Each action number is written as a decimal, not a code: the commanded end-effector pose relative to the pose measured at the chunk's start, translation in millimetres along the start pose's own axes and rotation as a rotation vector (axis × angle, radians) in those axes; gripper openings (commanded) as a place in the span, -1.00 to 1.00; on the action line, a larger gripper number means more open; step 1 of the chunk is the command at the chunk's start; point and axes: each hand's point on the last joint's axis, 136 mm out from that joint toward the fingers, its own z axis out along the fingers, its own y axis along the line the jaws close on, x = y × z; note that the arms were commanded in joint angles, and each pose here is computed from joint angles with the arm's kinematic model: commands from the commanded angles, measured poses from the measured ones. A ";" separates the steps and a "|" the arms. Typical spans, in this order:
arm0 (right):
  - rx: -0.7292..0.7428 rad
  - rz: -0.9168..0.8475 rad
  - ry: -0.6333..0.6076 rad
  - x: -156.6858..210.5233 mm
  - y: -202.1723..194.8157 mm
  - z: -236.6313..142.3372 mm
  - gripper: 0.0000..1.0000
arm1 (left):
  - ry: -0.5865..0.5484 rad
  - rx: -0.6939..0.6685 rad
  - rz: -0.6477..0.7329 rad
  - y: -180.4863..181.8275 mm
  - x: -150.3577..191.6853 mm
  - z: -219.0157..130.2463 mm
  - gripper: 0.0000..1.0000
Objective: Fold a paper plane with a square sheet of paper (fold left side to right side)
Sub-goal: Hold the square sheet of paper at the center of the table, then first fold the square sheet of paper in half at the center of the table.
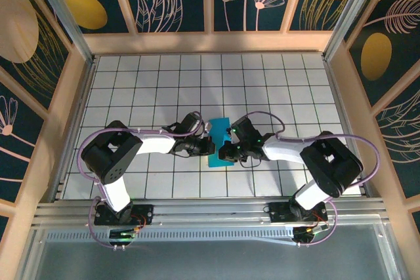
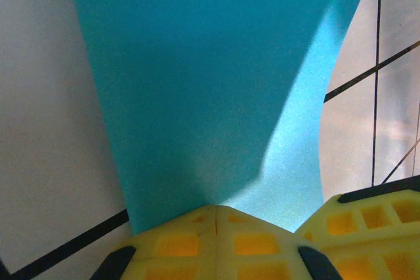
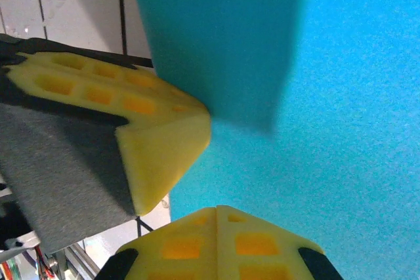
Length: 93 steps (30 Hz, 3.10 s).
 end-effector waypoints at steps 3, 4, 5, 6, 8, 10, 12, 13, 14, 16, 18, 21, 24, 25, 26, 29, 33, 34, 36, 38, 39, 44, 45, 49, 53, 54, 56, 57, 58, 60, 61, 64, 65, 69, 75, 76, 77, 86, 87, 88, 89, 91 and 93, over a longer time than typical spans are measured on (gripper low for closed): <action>0.088 0.020 0.045 13.3 -23.9 9.2 -1.00 | -0.017 -0.004 0.006 -11.4 -11.0 -7.2 -1.00; 0.108 0.020 0.057 15.8 -28.6 9.9 -1.00 | -0.020 -0.002 0.009 -12.7 -13.4 -7.0 -1.00; 0.140 0.024 0.072 19.4 -35.8 10.4 -1.00 | -0.021 -0.002 0.014 -13.7 -15.1 -6.5 -1.00; 0.167 0.029 0.082 22.2 -42.0 10.7 -1.00 | -0.023 -0.002 0.016 -14.3 -18.0 -5.9 -1.00; 0.199 0.030 0.096 26.2 -49.8 10.8 -1.00 | -0.025 -0.002 0.021 -14.0 -21.4 -4.4 -1.00; 0.218 0.033 0.098 28.0 -54.6 9.9 -1.00 | -0.032 -0.003 0.024 -12.5 -25.4 -3.1 -1.00; 0.223 0.032 0.094 28.5 -56.2 9.2 -1.00 | -0.045 -0.010 0.034 -10.1 -30.1 -2.1 -1.00; 0.225 0.033 0.095 29.4 -57.1 8.9 -1.00 | -0.052 -0.011 0.044 -9.8 -32.1 -1.6 -1.00; 0.226 0.035 0.095 29.4 -57.7 8.7 -1.00 | -0.059 -0.016 0.049 -8.5 -34.5 -1.1 -1.00; 0.232 0.034 0.096 29.9 -59.2 8.5 -1.00 | -0.067 -0.016 0.052 -6.7 -36.5 -0.4 -1.00; 0.237 0.034 0.094 29.4 -59.7 8.1 -1.00 | -0.067 -0.019 0.054 -3.8 -36.5 1.0 -1.00; 0.243 0.037 0.094 29.5 -61.3 7.7 -1.00 | -0.070 -0.031 0.053 0.7 -35.8 1.5 -1.00; 0.248 0.036 0.098 30.3 -62.4 7.9 -1.00 | -0.071 -0.040 0.050 5.4 -33.6 2.3 -1.00; 0.254 0.036 0.100 30.8 -63.4 7.6 -1.00 | -0.073 -0.041 0.050 6.7 -32.8 2.1 -1.00; 0.256 0.035 0.103 31.1 -63.9 7.7 -1.00 | -0.074 -0.044 0.049 8.1 -31.9 2.5 -1.00; 0.271 0.034 0.111 32.8 -66.8 7.1 -1.00 | -0.081 -0.051 0.049 14.2 -29.2 3.5 -1.00; 0.287 0.031 0.119 34.1 -69.6 6.4 -1.00 | -0.089 -0.053 0.037 21.0 -27.8 5.1 -1.00; 0.292 0.030 0.122 34.5 -70.5 6.3 -1.00 | -0.090 -0.052 0.035 21.7 -27.8 5.6 -1.00; 0.299 0.030 0.126 35.7 -72.2 5.9 -1.00 | -0.095 -0.057 0.029 23.8 -28.8 6.0 -1.00; 0.310 0.028 0.129 36.5 -74.2 5.2 -1.00 | -0.101 -0.065 0.024 25.7 -30.8 5.7 -1.00; 0.316 0.029 0.130 37.1 -75.5 4.8 -1.00 | -0.107 -0.068 0.022 26.6 -33.0 4.6 -1.00; 0.327 0.027 0.135 39.1 -79.0 4.5 -1.00 | -0.140 -0.083 0.007 34.3 -49.6 -1.6 -1.00; 0.329 0.027 0.137 39.8 -79.8 4.7 -1.00 | -0.149 -0.087 0.001 36.8 -54.1 -3.2 -1.00; 0.330 0.029 0.141 41.2 -81.1 5.1 -1.00 | -0.176 -0.091 0.000 42.8 -71.5 -7.2 -1.00; 0.333 0.029 0.145 42.0 -82.2 5.5 -1.00 | -0.199 -0.105 -0.001 49.5 -88.4 -8.5 -1.00; 0.334 0.030 0.146 42.3 -82.6 5.4 -1.00 | -0.203 -0.112 -0.006 52.4 -91.8 -8.8 -1.00; 0.335 0.031 0.147 42.7 -82.9 5.4 -1.00 | -0.214 -0.120 -0.012 56.7 -98.9 -9.8 -1.00; 0.335 0.031 0.147 42.5 -82.8 5.5 -1.00 | -0.218 -0.122 -0.015 58.5 -101.2 -10.4 -1.00; 0.336 0.031 0.148 42.6 -82.7 5.5 -1.00 | -0.222 -0.124 -0.020 60.6 -103.3 -11.3 -1.00; 0.337 0.031 0.148 42.8 -83.1 5.6 -1.00 | -0.220 -0.134 -0.026 66.6 -103.9 -11.0 -1.00; 0.337 0.032 0.149 42.9 -83.4 5.8 -1.00 | -0.240 -0.124 -0.016 60.7 -115.1 -13.5 -1.00; 0.338 0.030 0.152 43.1 -83.4 6.1 -1.00 | -0.244 -0.131 -0.013 62.9 -122.8 -11.3 -1.00; 0.337 0.031 0.153 43.1 -83.1 6.2 -1.00 | -0.246 -0.133 -0.013 63.4 -125.7 -10.7 -1.00; 0.337 0.034 0.155 44.1 -83.5 5.9 -1.00 | -0.263 -0.136 -0.020 66.4 -135.6 -11.5 -1.00; 0.336 0.036 0.155 44.6 -84.0 6.0 -1.00 | -0.287 -0.144 -0.033 73.1 -148.9 -14.6 -1.00; 0.334 0.036 0.154 44.3 -83.5 6.1 -1.00 | -0.288 -0.144 -0.034 74.0 -151.2 -14.6 -1.00; 0.333 0.036 0.153 44.1 -83.4 6.1 -1.00 | -0.290 -0.144 -0.035 74.3 -153.5 -14.7 -1.00; 0.329 0.048 0.145 42.9 -81.9 6.3 -1.00 | -0.289 -0.142 -0.040 77.9 -169.2 -9.2 -1.00; 0.327 0.049 0.145 42.5 -81.3 6.4 -1.00 | -0.290 -0.141 -0.041 77.9 -170.8 -9.3 -1.00; 0.326 0.050 0.142 42.0 -80.8 6.3 -1.00 | -0.290 -0.142 -0.041 78.5 -171.9 -9.0 -1.00; 0.327 0.051 0.144 42.8 -81.6 6.3 -1.00 | -0.292 -0.141 -0.041 78.3 -174.0 -9.4 -1.00; 0.326 0.053 0.142 42.4 -81.2 6.3 -1.00 | -0.294 -0.142 -0.040 78.7 -177.7 -10.0 -1.00; 0.323 0.055 0.144 42.8 -80.9 6.6 -1.00 | -0.296 -0.139 -0.039 78.0 -181.8 -10.1 -1.00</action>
